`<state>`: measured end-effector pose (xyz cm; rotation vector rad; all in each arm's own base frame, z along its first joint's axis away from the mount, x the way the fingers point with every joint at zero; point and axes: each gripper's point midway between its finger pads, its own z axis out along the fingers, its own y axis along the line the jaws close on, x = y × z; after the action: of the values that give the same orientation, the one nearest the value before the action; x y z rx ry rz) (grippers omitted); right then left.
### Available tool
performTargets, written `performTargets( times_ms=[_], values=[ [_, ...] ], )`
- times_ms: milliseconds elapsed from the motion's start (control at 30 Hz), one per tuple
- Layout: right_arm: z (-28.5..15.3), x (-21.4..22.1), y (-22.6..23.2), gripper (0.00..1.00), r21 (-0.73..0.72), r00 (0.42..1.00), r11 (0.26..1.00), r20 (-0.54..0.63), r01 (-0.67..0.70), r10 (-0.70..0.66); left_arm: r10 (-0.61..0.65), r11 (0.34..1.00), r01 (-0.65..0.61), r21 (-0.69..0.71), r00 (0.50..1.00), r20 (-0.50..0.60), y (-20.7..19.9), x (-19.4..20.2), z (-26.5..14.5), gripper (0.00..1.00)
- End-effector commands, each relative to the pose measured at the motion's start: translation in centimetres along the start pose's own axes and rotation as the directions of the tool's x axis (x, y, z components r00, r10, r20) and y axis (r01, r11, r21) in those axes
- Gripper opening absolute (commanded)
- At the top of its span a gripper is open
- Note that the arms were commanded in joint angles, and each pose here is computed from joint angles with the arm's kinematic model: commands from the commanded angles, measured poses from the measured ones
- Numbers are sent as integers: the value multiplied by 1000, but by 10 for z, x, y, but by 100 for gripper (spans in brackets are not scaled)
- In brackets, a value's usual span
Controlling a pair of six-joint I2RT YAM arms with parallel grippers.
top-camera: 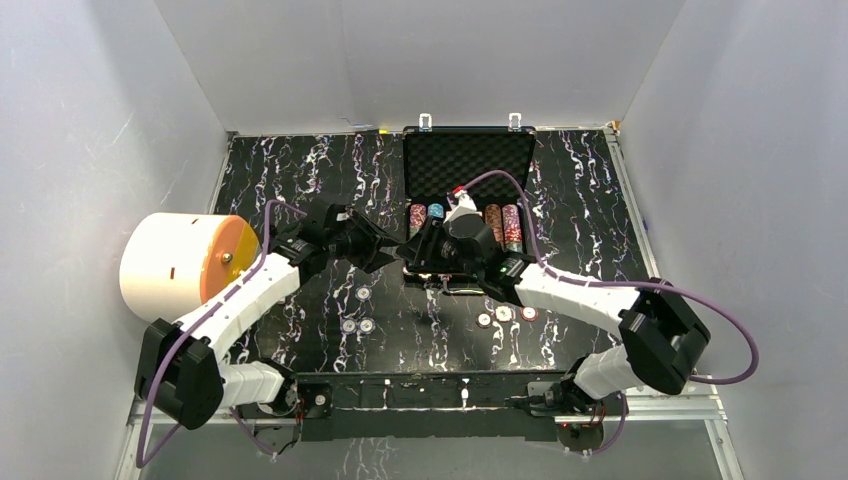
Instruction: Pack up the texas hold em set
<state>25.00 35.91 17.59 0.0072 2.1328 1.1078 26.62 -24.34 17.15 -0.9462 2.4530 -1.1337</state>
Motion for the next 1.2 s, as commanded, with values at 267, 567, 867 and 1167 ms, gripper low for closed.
performTargets(
  times_ms=[267,567,867,1167],
  values=[
    [3,-35,36,0,-90,990,991,109,104,-94,3,999,-2,48,1000,-13,-8,5,-10,48],
    [-15,-46,14,0,-146,883,871,56,468,-466,315,949,-303,-86,914,255,-23,-79,-25,89],
    [-5,-38,-30,0,-412,637,587,-21,697,-771,754,656,-648,-388,582,303,-16,-144,-62,91],
    [24,-8,-40,0,-525,418,373,-34,765,-908,753,653,-495,-572,504,423,28,-176,-88,92]
  ],
)
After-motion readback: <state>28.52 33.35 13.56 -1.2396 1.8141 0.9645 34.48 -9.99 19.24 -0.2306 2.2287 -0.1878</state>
